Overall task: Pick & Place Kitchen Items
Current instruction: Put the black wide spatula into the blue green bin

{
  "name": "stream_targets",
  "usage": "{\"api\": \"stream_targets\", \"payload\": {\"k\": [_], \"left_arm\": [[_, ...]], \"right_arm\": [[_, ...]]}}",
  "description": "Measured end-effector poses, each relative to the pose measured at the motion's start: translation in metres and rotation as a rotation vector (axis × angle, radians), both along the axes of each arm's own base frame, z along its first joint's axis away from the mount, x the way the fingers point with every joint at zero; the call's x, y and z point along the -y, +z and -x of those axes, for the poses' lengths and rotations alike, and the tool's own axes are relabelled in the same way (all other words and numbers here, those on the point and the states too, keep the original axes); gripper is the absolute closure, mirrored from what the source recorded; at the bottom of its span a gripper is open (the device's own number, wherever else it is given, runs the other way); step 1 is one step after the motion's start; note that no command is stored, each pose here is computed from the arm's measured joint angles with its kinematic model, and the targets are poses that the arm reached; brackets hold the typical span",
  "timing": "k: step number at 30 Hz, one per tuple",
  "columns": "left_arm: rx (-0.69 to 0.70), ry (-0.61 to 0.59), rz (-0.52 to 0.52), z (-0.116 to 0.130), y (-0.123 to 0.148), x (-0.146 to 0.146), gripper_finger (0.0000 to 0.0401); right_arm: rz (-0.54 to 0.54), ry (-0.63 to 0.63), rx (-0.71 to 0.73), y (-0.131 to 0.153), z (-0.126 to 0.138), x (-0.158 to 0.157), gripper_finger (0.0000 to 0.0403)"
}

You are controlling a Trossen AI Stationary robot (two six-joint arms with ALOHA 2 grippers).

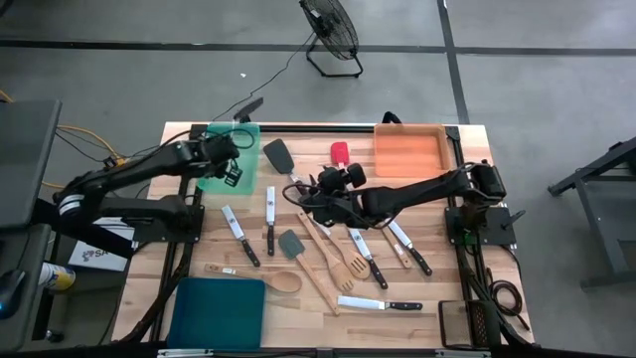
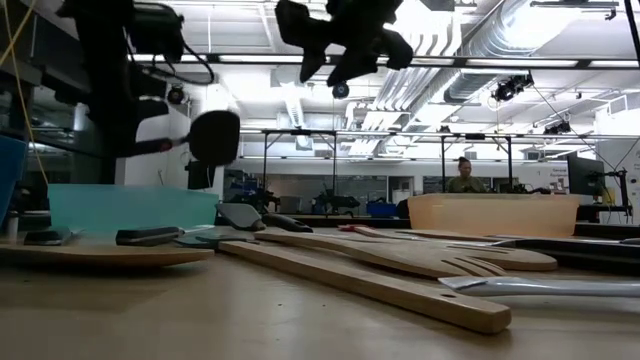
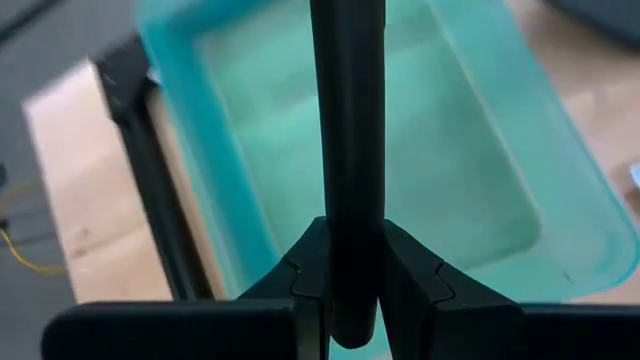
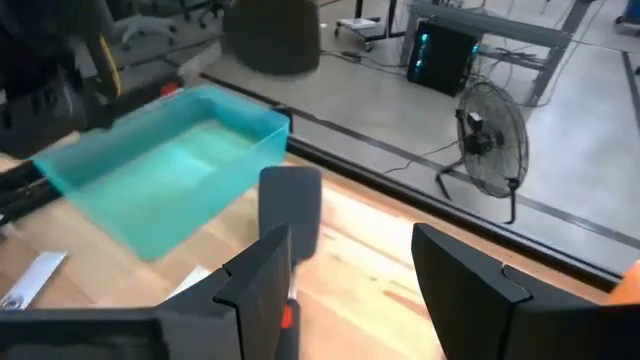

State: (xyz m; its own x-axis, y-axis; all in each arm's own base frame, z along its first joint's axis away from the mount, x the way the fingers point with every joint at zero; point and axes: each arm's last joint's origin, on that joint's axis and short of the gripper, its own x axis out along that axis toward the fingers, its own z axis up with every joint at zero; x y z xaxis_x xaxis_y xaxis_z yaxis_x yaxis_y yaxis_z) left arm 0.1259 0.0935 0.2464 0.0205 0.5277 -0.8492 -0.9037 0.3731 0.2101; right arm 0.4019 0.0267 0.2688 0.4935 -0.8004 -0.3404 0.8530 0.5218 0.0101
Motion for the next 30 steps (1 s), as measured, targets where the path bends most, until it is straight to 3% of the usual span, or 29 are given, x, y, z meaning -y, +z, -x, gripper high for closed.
{"api": "stream_targets", "payload": {"k": [6, 19, 30], "left_arm": [[-0.118, 0.051, 0.196, 0.008, -0.016, -0.012, 0.0353], [-0.121, 0.050, 0.256, 0.011, -0.017, -0.014, 0.0353], [-0.098, 0.047, 0.245, 0.018, -0.011, -0.008, 0.0353]], "right_arm": [[0.027, -0.038, -0.018, 0.009, 0.009, 0.004, 0.0201], [0.033, -0.043, -0.028, 0.010, 0.011, 0.005, 0.0201], [0.023, -0.041, -0.028, 0.010, 0.010, 0.008, 0.0201]]}}
